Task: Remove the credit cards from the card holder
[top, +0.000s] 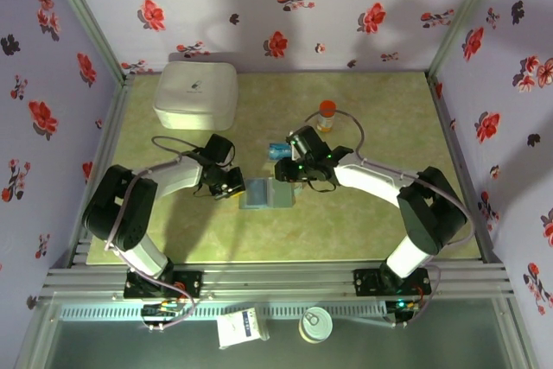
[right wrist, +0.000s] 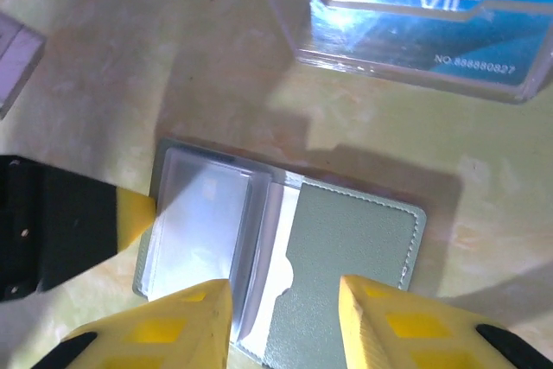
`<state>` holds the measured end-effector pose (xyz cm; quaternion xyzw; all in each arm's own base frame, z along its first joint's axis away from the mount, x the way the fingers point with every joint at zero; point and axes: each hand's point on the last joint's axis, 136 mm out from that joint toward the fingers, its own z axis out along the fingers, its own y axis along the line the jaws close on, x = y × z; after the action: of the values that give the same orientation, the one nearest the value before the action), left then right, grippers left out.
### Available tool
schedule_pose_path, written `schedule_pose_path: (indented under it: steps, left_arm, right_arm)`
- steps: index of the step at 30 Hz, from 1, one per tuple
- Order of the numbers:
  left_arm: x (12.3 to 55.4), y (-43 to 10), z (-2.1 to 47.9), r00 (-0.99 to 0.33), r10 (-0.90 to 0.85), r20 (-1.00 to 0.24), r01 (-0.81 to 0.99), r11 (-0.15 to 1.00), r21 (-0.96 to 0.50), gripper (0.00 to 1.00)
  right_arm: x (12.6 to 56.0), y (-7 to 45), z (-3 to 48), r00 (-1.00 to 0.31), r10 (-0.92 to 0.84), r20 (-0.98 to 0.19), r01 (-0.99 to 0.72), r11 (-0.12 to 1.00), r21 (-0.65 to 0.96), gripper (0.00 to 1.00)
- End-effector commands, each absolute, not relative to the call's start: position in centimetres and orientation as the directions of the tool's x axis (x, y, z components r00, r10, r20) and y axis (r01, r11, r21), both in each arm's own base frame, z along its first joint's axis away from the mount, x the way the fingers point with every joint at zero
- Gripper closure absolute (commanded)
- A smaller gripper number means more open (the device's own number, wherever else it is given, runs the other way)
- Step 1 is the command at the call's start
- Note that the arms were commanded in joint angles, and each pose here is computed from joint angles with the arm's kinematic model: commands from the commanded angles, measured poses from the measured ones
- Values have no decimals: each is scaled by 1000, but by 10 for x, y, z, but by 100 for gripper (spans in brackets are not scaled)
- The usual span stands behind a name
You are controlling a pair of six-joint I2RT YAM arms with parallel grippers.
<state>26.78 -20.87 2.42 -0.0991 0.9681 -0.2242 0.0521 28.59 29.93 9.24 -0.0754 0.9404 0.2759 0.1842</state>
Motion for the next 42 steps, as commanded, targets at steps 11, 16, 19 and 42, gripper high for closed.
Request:
schedule_pose_path:
  steps: [11,16,19,42]
  left_arm:
    - [255,-204,32,-972,-227,-53,-177,867,-466,93]
    - [249,-199,24,-973,-226,-46,-183,876,-446,95]
    - [247,-199,20,-975,-221,-37,-182,877,-445,95]
    - [245,-197,16,-977,-211,-31,-178,887,-427,95]
  right_arm:
    - [271,341,89,-981,14,-192,-123,725,678,61]
    - [265,351,84,-988,0,-153,-108,708,698,63]
    - [262,361,81,-991,-18,-129,-105,694,712,64]
    - [255,374,47,-997,-36,-68,-73,726,684,72]
